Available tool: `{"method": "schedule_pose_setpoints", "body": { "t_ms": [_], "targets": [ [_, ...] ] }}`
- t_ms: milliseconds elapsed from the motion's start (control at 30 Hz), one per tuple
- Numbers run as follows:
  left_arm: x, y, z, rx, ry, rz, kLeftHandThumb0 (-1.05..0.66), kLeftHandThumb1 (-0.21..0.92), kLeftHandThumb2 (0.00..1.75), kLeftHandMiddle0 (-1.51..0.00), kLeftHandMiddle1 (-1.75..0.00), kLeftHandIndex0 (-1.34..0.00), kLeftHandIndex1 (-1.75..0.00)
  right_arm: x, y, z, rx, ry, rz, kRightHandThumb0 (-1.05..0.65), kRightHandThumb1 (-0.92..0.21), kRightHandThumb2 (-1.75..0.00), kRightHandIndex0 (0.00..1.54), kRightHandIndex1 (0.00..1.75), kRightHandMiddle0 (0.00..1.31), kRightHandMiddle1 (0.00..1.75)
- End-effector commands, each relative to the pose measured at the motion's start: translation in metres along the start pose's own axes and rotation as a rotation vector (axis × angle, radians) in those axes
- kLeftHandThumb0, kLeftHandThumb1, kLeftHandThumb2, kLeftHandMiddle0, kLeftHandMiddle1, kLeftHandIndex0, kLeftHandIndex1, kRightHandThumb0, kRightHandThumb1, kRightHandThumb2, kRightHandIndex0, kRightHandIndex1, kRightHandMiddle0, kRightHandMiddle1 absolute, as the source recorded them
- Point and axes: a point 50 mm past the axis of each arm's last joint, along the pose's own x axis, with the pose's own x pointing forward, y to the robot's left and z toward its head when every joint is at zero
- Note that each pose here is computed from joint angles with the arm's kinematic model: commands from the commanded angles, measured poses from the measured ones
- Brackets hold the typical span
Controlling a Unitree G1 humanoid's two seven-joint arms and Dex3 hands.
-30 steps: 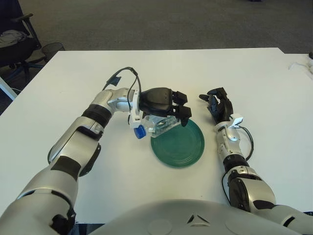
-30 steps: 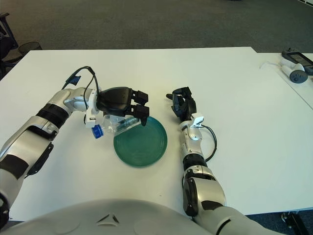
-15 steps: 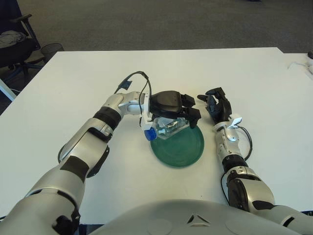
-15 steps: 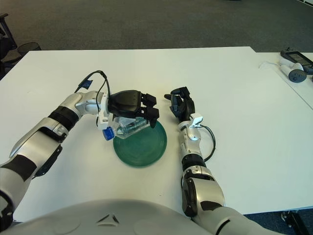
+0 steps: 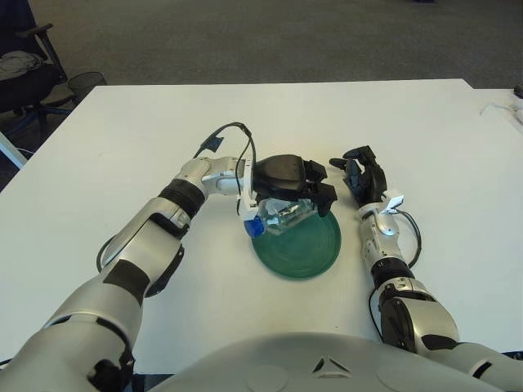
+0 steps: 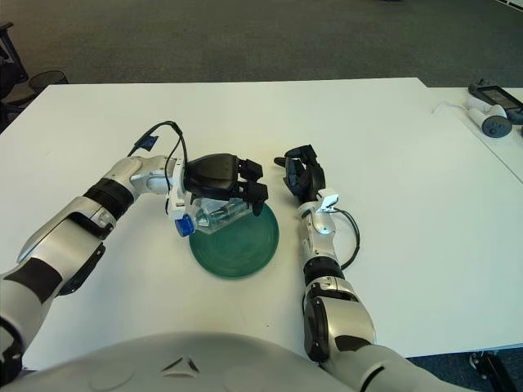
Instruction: Put the bottle into the plate.
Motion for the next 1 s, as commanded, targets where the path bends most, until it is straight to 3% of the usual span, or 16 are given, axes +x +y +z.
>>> {"method": "schedule_pose_setpoints", "body": {
  "t_ms": [0,233,567,833,867,900,933,967],
  "targets": [
    [0.007,0.007,0.000,0.055,-0.028,0.015,0.00,-0.10,1.75,-0.94,-1.64,-0.72,-1.75,-0.052,-0.009,-0.063,0.023,0.331,-0.092,-0.36,-0.81,-0.64,0.23,1.02,0.29,1.71],
    [0.011,0.006,0.002,0.088,-0.049,0.009,0.00,-0.11,1.75,-0.95,-1.62,-0.72,-1.75,-0.052,-0.010,-0.064,0.004,0.349,-0.140,-0.36,-0.80,-0.65,0.19,0.93,0.30,1.71],
    [0.014,0.005,0.002,0.110,-0.056,-0.005,0.00,-0.12,1.75,-0.97,-1.60,-0.73,-1.75,-0.054,-0.011,-0.065,0.009,0.349,-0.169,-0.35,-0.88,-0.53,0.18,0.91,0.27,1.69],
    [0.007,0.002,0.002,0.033,-0.008,0.062,0.00,-0.12,1.75,-0.97,-1.58,-0.74,-1.75,-0.056,-0.011,-0.065,0.030,0.339,-0.166,-0.36,-0.87,-0.54,0.17,0.97,0.28,1.69],
    [0.006,0.001,0.002,0.020,-0.003,0.079,-0.01,-0.10,1.74,-0.92,-1.64,-0.75,-1.71,-0.057,-0.011,-0.065,0.038,0.335,-0.163,-0.35,-0.88,-0.53,0.17,0.97,0.26,1.69],
    [0.006,-0.001,0.003,-0.004,-0.008,0.121,-0.01,-0.09,1.73,-0.90,-1.66,-0.76,-1.70,-0.058,-0.012,-0.062,-0.072,0.314,-0.150,-0.35,-0.89,-0.52,0.17,0.97,0.26,1.70],
    [0.007,-0.006,0.004,-0.033,-0.004,0.155,-0.01,-0.03,1.65,-0.85,-1.69,-0.73,-1.63,-0.058,-0.016,-0.055,-0.450,0.293,-0.103,-0.35,-0.90,-0.52,0.17,0.96,0.23,1.71],
    [0.008,-0.010,0.004,-0.051,-0.001,0.176,-0.01,0.02,1.60,-0.82,-1.70,-0.70,-1.61,-0.060,-0.017,-0.050,-0.727,0.225,-0.068,-0.35,-0.90,-0.52,0.19,0.93,0.22,1.72]
  ]
}}
